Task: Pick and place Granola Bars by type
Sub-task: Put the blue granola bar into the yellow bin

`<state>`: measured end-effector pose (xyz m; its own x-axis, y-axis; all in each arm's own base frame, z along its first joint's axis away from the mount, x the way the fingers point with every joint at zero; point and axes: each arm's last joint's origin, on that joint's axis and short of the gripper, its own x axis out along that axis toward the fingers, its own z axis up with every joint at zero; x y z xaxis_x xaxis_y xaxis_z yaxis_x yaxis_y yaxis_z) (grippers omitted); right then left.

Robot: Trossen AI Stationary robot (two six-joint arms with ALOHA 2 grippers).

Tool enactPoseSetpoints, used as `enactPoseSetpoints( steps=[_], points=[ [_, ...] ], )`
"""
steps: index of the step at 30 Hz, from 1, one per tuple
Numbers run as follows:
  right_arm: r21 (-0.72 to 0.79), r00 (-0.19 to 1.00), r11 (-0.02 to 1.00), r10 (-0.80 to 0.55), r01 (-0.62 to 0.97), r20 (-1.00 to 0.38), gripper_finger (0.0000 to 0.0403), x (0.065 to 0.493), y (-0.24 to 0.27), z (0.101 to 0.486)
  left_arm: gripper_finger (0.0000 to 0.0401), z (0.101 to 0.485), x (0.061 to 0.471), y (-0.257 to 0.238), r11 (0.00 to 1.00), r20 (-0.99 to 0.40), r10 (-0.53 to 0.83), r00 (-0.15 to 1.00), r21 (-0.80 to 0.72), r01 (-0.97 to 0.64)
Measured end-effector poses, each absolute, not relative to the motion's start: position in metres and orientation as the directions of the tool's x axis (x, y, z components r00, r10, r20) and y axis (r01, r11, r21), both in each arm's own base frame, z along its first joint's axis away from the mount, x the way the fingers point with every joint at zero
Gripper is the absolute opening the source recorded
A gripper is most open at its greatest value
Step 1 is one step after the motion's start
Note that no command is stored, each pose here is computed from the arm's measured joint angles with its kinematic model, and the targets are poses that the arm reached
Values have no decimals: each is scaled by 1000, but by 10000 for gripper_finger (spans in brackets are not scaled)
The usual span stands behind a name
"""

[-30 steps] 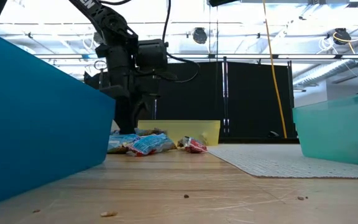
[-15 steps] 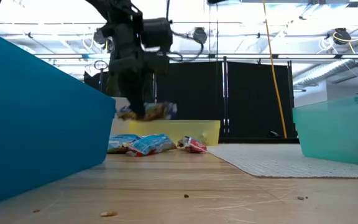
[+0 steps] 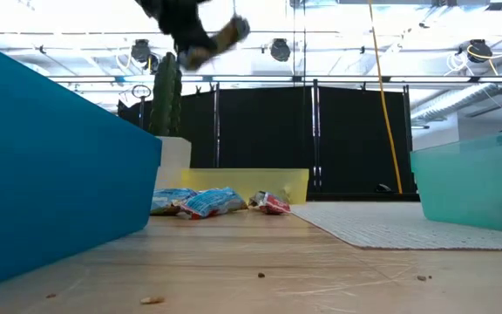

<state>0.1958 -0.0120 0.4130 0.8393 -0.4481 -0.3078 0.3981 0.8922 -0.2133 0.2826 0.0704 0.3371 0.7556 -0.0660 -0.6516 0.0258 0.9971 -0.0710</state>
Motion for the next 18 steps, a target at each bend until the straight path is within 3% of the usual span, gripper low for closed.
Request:
enactPoseSetpoints(
  steps=[6, 10, 15, 18],
  points=[
    [-106, 819, 893, -445, 438, -362, 251, 173, -12, 412, 19, 365, 261, 64, 997, -550, -64, 833, -73, 29],
    [-68, 860, 927, -369, 369, -354, 251, 164, -8, 405, 19, 378, 251, 61, 998, -491, -54, 869, -66, 25],
    [40, 904, 939, -317, 342, -285, 251, 151, -7, 371, 19, 391, 241, 58, 998, -430, -44, 902, -59, 21],
    [95, 964, 971, -200, 219, -174, 251, 148, -2, 348, 18, 395, 237, 57, 998, -411, -45, 910, -54, 25]
  ],
)
